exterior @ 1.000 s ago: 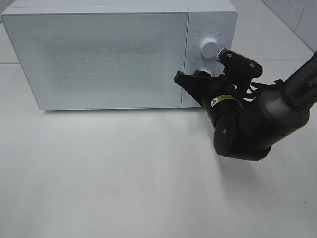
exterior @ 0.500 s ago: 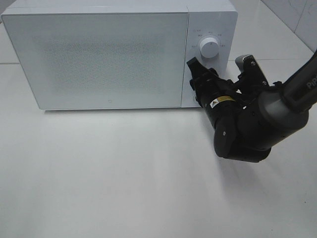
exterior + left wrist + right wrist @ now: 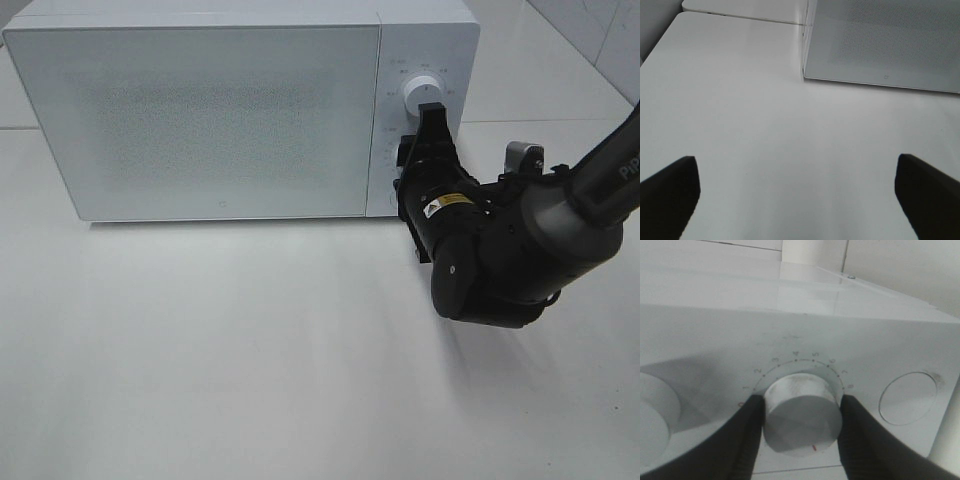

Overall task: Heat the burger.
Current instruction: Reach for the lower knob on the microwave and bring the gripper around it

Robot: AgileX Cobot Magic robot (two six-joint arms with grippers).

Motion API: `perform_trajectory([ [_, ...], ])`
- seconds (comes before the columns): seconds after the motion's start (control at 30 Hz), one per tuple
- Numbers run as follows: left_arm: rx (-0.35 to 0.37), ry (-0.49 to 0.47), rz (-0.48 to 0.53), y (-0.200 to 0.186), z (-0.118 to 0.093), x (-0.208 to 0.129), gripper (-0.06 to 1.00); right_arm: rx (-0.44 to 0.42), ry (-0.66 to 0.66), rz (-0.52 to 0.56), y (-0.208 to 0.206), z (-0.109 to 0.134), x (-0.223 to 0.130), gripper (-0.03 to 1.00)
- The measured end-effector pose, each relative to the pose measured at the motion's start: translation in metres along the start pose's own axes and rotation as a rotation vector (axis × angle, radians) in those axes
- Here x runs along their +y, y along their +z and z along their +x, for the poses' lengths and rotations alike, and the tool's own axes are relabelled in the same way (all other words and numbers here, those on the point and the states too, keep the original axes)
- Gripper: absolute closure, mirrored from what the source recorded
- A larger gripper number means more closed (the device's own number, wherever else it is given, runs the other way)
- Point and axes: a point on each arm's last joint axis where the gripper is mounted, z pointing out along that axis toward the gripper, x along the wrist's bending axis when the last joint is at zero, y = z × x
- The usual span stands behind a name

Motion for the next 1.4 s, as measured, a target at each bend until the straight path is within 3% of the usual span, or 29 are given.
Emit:
perform_trajectory([
  [0.2, 0.000, 0.000, 0.000, 0.0000, 0.0000, 0.0000, -0.03, 0.002, 0.155, 0.003, 0.0000, 0.0002, -0.0003, 0.55],
  [0.47, 0.000, 0.000, 0.000, 0.0000, 0.0000, 0.0000, -0.03, 0.002, 0.218, 0.012, -0.0009, -0.0005, -0.0005, 0.55],
  [1.4, 0.000, 0.000, 0.000, 0.0000, 0.0000, 0.0000, -0.03, 0.001, 0.176, -0.002, -0.0008, -0.0007, 0.0007, 0.55],
])
